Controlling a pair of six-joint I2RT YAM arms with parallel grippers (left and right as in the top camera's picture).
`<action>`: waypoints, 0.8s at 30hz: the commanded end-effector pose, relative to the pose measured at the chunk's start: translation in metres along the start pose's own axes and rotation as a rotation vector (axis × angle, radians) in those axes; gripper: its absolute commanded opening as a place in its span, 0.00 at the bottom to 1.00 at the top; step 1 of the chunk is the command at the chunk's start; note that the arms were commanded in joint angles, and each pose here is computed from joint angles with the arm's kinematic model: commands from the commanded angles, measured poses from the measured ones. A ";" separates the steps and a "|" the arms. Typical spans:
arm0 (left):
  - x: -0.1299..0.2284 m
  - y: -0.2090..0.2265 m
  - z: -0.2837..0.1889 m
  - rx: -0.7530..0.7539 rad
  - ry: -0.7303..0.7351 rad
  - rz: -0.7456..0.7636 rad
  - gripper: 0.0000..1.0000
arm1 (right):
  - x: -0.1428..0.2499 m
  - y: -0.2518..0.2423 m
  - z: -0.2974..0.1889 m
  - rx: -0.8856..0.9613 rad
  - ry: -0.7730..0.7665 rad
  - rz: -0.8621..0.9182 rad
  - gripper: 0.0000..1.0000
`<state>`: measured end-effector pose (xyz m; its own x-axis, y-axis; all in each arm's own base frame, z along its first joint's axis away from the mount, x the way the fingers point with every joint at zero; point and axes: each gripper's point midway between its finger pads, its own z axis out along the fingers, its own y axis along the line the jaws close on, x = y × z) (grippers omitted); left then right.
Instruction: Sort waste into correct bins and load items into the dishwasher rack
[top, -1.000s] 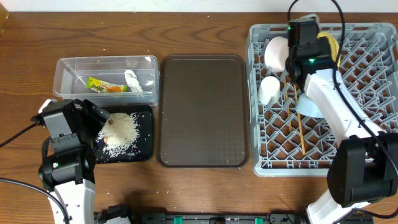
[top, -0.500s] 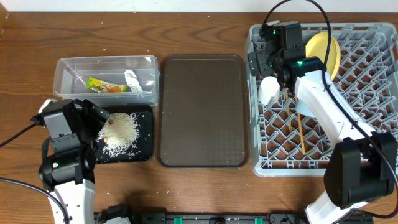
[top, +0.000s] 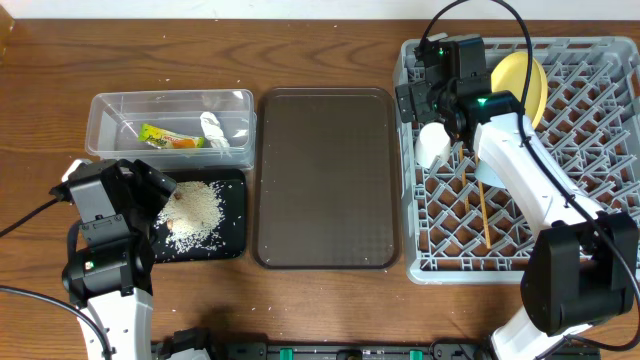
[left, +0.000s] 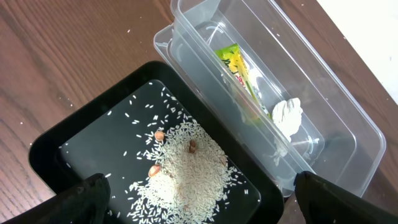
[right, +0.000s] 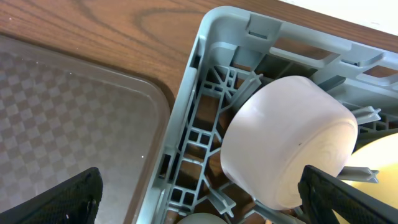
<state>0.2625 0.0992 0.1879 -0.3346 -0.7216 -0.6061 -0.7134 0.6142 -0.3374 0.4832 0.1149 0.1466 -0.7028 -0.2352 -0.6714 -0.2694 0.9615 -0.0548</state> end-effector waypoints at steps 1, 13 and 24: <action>-0.007 0.000 -0.004 -0.004 -0.022 -0.015 0.98 | -0.005 0.006 -0.007 -0.014 -0.020 0.005 0.99; -0.007 0.000 -0.004 -0.005 -0.021 -0.015 0.98 | 0.002 0.006 -0.036 -0.016 0.020 0.005 0.99; -0.007 0.000 -0.004 -0.004 -0.022 -0.015 0.98 | -0.022 -0.015 -0.156 0.085 -0.134 0.004 0.99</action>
<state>0.2625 0.0991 0.1878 -0.3349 -0.7217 -0.6058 -0.7133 0.6143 -0.3374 0.4121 0.0913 0.2506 -0.6496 -0.2221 -0.7272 -0.2395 0.9675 -0.0815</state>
